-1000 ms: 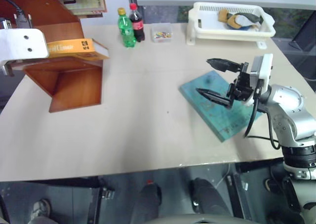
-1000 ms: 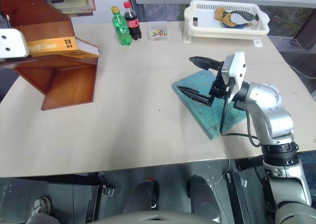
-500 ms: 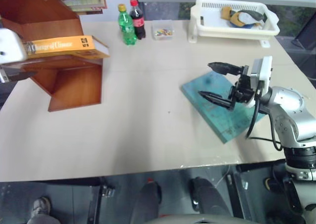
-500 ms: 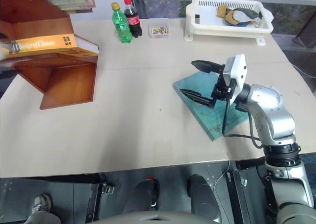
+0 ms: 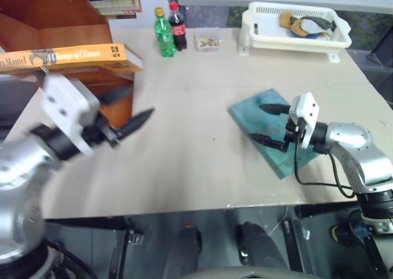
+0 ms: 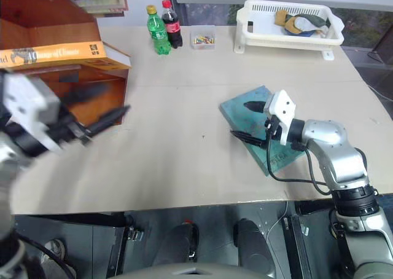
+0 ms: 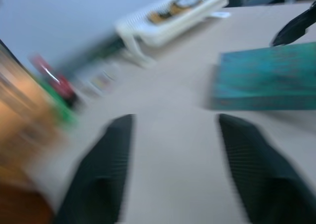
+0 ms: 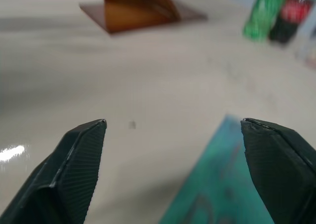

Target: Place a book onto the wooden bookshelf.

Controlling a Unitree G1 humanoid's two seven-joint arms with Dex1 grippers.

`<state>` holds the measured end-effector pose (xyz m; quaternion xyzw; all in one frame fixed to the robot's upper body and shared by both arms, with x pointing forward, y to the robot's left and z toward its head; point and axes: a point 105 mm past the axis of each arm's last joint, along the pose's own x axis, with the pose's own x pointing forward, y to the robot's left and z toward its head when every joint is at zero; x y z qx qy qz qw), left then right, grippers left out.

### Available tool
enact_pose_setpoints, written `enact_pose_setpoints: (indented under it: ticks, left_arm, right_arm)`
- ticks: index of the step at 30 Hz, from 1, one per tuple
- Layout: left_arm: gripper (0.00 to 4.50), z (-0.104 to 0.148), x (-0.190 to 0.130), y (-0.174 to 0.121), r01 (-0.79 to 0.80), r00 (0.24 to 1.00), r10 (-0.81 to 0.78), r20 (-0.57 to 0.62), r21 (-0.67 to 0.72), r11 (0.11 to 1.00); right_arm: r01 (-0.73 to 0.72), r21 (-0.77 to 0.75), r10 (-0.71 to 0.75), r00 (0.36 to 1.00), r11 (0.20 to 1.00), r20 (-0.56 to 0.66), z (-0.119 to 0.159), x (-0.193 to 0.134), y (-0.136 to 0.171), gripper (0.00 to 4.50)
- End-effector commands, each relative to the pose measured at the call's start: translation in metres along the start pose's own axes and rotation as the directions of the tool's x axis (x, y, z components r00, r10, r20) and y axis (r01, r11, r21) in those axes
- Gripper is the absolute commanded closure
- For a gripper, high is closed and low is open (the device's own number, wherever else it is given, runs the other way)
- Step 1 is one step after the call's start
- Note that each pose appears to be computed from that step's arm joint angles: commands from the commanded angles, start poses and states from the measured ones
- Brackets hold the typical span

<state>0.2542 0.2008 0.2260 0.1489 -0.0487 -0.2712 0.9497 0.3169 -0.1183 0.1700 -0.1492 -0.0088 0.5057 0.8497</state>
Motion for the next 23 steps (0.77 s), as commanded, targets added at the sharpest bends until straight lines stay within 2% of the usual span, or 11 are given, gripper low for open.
enact_pose_setpoints:
  ticks: [1,2,3,4,7,8,11,12,15,19,23]
  left_arm:
    - [3.89,-0.028,-0.007,-0.005,-0.069,0.997,0.066,-0.031,-0.095,0.993]
    - [4.37,-0.039,-0.011,-0.007,-0.071,0.996,0.064,-0.059,-0.112,0.991]
    - [4.41,-0.048,-0.017,-0.009,-0.077,0.995,0.066,-0.08,-0.146,0.986]
    - [4.41,-0.055,-0.022,-0.01,-0.07,0.993,0.056,-0.104,-0.139,0.988]
    - [3.57,-0.058,-0.031,-0.014,-0.05,0.996,0.037,-0.082,-0.161,0.986]
    - [2.92,-0.06,-0.035,-0.014,-0.046,0.996,0.031,-0.087,-0.169,0.985]
    - [1.94,-0.065,-0.049,-0.014,-0.042,0.994,0.023,-0.109,-0.181,0.983]
    - [1.45,-0.066,-0.057,-0.011,-0.057,0.992,0.036,-0.122,-0.175,0.983]
    - [0.06,-0.073,-0.085,-0.002,-0.083,0.978,0.057,-0.2,-0.123,0.989]
    - [0.06,-0.079,-0.107,0.01,-0.097,0.963,0.07,-0.259,-0.093,0.991]
    - [0.06,-0.077,-0.103,0.015,-0.064,0.969,0.04,-0.244,-0.089,0.994]
  right_arm:
    - [0.072,-0.086,-0.072,0.997,0.994,0.003,0.009,-0.015,-0.003,1.87]
    - [0.093,-0.101,-0.095,0.995,0.991,-0.016,0.006,-0.019,-0.004,2.27]
    - [0.094,-0.079,-0.097,0.995,0.992,-0.033,0.002,-0.024,-0.003,2.73]
    - [0.095,-0.067,-0.098,0.994,0.993,-0.047,-0.001,-0.03,-0.002,2.73]
    - [0.088,-0.048,-0.092,0.993,0.995,-0.079,-0.007,-0.047,0.002,2.12]
    - [0.084,-0.04,-0.088,0.992,0.996,-0.094,-0.009,-0.054,0.003,1.38]
    - [0.088,-0.015,-0.09,0.984,0.996,-0.151,-0.016,-0.083,0.008,0.45]
    - [0.096,-0.007,-0.095,0.979,0.995,-0.18,-0.019,-0.096,0.009,0.0]
    - [0.159,-0.013,-0.156,0.949,0.987,-0.274,-0.027,-0.14,0.006,0.0]
    - [0.199,-0.028,-0.196,0.923,0.98,-0.332,-0.03,-0.167,0.006,0.0]
    - [0.218,-0.047,-0.221,0.913,0.975,-0.344,-0.033,-0.174,0.001,0.0]
